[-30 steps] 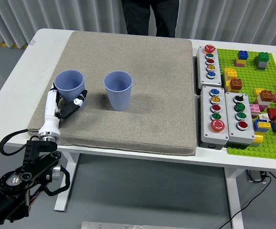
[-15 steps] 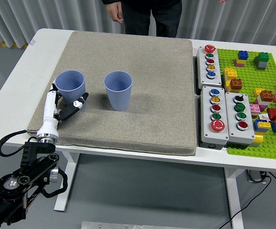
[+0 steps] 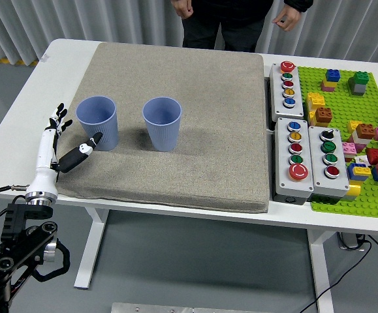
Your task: Pick cup pour cup place
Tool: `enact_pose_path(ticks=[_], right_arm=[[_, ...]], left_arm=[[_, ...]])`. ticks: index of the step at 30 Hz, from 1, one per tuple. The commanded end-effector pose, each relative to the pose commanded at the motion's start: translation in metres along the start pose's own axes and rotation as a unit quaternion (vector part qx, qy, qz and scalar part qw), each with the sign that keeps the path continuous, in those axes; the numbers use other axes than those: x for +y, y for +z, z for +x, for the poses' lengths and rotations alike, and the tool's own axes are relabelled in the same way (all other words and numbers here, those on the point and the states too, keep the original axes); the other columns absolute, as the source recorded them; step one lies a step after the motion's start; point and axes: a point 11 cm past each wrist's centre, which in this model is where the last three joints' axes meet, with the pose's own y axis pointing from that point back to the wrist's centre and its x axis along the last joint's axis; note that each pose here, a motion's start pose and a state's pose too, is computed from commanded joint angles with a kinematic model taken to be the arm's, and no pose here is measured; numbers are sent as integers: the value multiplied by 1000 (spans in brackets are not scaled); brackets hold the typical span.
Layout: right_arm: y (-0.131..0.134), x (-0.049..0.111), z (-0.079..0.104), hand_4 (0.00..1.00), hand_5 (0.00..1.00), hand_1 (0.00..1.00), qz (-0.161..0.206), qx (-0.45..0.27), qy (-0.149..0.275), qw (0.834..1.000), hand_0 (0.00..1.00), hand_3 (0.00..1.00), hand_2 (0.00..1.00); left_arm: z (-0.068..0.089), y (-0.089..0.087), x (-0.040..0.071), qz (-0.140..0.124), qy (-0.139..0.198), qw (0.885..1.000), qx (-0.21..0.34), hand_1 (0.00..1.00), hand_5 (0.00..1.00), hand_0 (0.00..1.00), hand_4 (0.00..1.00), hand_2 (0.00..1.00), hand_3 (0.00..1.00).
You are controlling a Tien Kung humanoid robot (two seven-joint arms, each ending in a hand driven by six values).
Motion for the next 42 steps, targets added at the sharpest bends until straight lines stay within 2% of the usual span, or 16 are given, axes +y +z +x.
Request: enact_pose_path(ticks=[3, 6, 8, 9, 11, 14, 15, 20, 21, 25, 29, 32, 42], right_arm=[[-1, 0, 1, 2, 61, 659, 1, 2, 1, 1000, 690, 589, 583], [-1, 0, 2, 2, 61, 659, 2, 1, 2, 1000, 690, 589, 583], [-2, 0, 3, 2, 61, 659, 2, 0, 2, 1000, 690, 589, 583], [-2, 0, 3, 2, 60, 659, 3, -1, 3, 1000, 689, 589, 582], [-2, 0, 3, 2, 60, 659, 2, -2, 3, 1000, 689, 589, 582], [-1, 0, 3, 2, 60, 659, 1, -2, 3, 1000, 689, 589, 582], [-2, 0, 3, 2, 56, 659, 2, -1, 3, 1000, 689, 588, 583], [-5, 1, 3, 2, 56, 659, 4, -1, 2, 1000, 689, 588, 583], [-5, 1, 3, 2, 54, 659, 4, -1, 2, 1000, 689, 588, 582], [-9, 1, 4, 2, 54, 659, 8, -1, 3, 1000, 689, 588, 582], [-9, 1, 4, 2, 52, 659, 8, -2, 3, 1000, 689, 588, 582], [-7, 1, 3, 2, 52, 659, 6, -1, 3, 1000, 689, 588, 582], [-2, 0, 1, 2, 50, 659, 1, 2, 2, 1000, 690, 587, 581]], left_arm=[[12, 12, 9, -8, 21, 999, 26, 894, 420, 918, 961, 998, 998], [20, 39, 7, -36, 37, 998, 42, 894, 420, 918, 961, 998, 998], [28, 65, -1, -68, 50, 994, 64, 894, 420, 918, 961, 998, 998], [34, 83, -8, -92, 58, 991, 77, 883, 453, 906, 969, 998, 998], [42, 105, -20, -119, 68, 987, 84, 883, 453, 906, 969, 998, 998], [54, 123, -43, -133, 91, 981, 109, 883, 453, 906, 969, 998, 998], [56, 125, -51, -130, 96, 979, 124, 810, 797, 830, 882, 920, 981], [70, 136, -93, -114, 115, 965, 208, 810, 797, 830, 882, 920, 981], [72, 136, -97, -110, 114, 962, 222, 764, 998, 786, 869, 834, 889], [88, 140, -122, -95, 108, 947, 287, 764, 998, 786, 869, 834, 889], [99, 136, -133, -83, 105, 934, 332, 764, 998, 782, 874, 831, 885], [104, 133, -137, -77, 103, 929, 346, 764, 998, 782, 874, 831, 885], [104, 116, -137, -56, 99, 921, 372, 764, 998, 781, 874, 833, 888]])
